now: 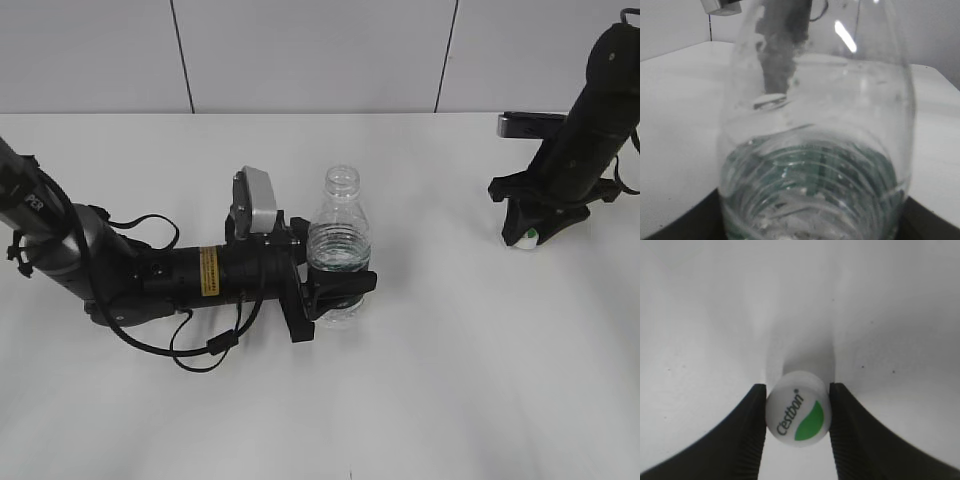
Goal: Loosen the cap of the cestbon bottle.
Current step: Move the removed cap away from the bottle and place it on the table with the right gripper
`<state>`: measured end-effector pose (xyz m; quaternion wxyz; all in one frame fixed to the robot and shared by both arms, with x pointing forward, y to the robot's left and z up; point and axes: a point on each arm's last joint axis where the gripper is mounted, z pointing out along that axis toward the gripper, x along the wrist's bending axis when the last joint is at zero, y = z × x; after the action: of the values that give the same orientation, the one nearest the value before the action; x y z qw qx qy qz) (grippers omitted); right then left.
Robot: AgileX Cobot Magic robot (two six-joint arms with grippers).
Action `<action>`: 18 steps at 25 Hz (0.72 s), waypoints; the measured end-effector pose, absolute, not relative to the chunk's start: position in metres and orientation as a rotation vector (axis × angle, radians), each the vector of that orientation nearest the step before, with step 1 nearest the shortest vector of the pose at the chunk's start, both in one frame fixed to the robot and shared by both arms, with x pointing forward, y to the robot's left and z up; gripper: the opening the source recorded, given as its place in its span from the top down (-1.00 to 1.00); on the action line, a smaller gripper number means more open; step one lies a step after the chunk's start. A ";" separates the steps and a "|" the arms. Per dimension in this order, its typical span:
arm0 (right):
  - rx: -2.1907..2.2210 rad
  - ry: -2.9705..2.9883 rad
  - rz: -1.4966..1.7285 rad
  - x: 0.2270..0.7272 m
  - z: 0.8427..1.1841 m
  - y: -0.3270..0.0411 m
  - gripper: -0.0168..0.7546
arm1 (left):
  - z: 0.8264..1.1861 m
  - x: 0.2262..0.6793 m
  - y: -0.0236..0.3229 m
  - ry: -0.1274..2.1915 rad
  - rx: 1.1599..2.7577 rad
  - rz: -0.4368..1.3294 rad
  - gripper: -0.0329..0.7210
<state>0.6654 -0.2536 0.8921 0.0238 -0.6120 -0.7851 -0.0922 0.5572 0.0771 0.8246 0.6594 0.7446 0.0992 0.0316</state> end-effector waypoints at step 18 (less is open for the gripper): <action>-1.878 -2.490 -0.252 0.668 0.884 -0.257 0.05 | 0.825 0.557 0.077 0.225 1.685 0.072 -0.17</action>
<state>0.6678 -0.2565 0.8844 0.0063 -0.6001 -0.7958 -0.0807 0.5572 0.0771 0.8246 0.6594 0.7446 0.0992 0.0316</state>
